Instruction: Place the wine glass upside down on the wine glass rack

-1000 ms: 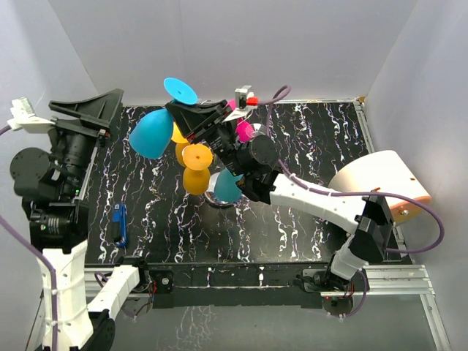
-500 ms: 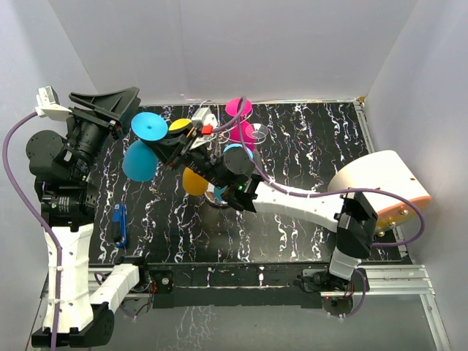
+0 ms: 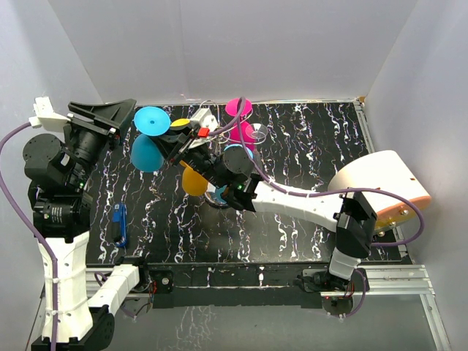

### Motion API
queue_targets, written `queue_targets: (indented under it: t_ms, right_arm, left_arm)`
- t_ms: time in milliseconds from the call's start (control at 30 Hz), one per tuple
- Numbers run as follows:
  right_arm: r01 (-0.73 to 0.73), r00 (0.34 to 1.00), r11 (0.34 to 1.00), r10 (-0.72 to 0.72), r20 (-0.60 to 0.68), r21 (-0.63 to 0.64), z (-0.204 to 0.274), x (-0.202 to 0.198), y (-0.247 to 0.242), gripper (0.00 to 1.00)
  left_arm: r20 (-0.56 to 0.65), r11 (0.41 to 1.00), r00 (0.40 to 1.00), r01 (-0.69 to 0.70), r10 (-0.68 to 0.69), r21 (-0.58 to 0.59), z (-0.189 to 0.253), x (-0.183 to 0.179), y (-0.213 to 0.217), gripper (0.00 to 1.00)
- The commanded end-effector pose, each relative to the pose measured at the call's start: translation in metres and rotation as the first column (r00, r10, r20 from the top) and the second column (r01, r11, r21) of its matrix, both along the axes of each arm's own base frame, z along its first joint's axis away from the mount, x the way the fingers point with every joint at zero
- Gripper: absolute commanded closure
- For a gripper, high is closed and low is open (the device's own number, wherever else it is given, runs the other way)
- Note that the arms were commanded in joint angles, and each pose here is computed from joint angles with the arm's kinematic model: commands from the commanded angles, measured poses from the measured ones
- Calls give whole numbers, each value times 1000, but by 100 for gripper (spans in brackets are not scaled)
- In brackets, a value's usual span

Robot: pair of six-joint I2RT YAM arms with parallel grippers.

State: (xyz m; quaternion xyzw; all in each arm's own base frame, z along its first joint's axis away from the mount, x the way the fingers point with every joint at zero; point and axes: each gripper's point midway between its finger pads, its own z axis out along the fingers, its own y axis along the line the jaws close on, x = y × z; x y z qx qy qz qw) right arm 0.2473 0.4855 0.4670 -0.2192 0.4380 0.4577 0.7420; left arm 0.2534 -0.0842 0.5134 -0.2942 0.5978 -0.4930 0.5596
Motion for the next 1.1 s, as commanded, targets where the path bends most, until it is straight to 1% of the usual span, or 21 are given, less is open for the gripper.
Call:
queue_targets:
  t_ms: [0,100,267,333,400,533,600,767,833,900,1000,1033,1067]
  right_arm:
    - [28,998,994,-34,61,104,43,-4,-13,100]
    - [25,998,995,-30,57,93,40,-4,-9,100]
    - [26,998,995,-32,56,100,44,-2,-9,100]
    - [25,998,994,-31,58,103,48,-3,-9,100]
    - [27,998,997,-31,49,78,36,2,2,100]
    - [26,998,997,-30,49,78,36,3,5,100]
    - [19,999,997,-23,49,77,36,3,7,100]
    - [21,999,996,-25,42,86,38,3,6,100]
    - [14,999,996,-18,43,92,39,1,4,99]
    - [-1,999,995,-4,44,104,42,-2,2,88]
    - [-28,999,992,24,36,122,45,-8,-2,65]
    - [-36,999,990,32,31,136,50,-11,-7,59]
    - [-42,999,988,37,35,149,57,-14,-13,56]
  left_arm:
    - [-4,1000,1000,18,-18,23,-3,-1,-3,55]
    - [-5,999,1000,28,-28,25,-5,0,-4,60]
    - [-10,999,1000,-16,16,30,-11,-1,3,69]
    - [-18,999,1000,-12,12,30,-13,1,2,70]
    - [-28,1000,1000,3,-2,28,-16,3,0,70]
    - [-45,1000,999,12,-11,9,-25,6,-2,73]
    - [-50,1000,999,10,-10,-4,-28,6,-1,79]
    - [-39,1000,999,-12,12,4,-25,4,2,100]
    - [-43,999,999,-30,31,10,-25,5,5,100]
    - [-42,999,998,-45,46,20,-24,5,7,100]
    - [-13,997,998,-66,67,32,-15,4,11,100]
    - [-2,997,997,-72,72,35,-12,4,12,100]
    - [10,996,997,-77,76,38,-9,4,13,100]
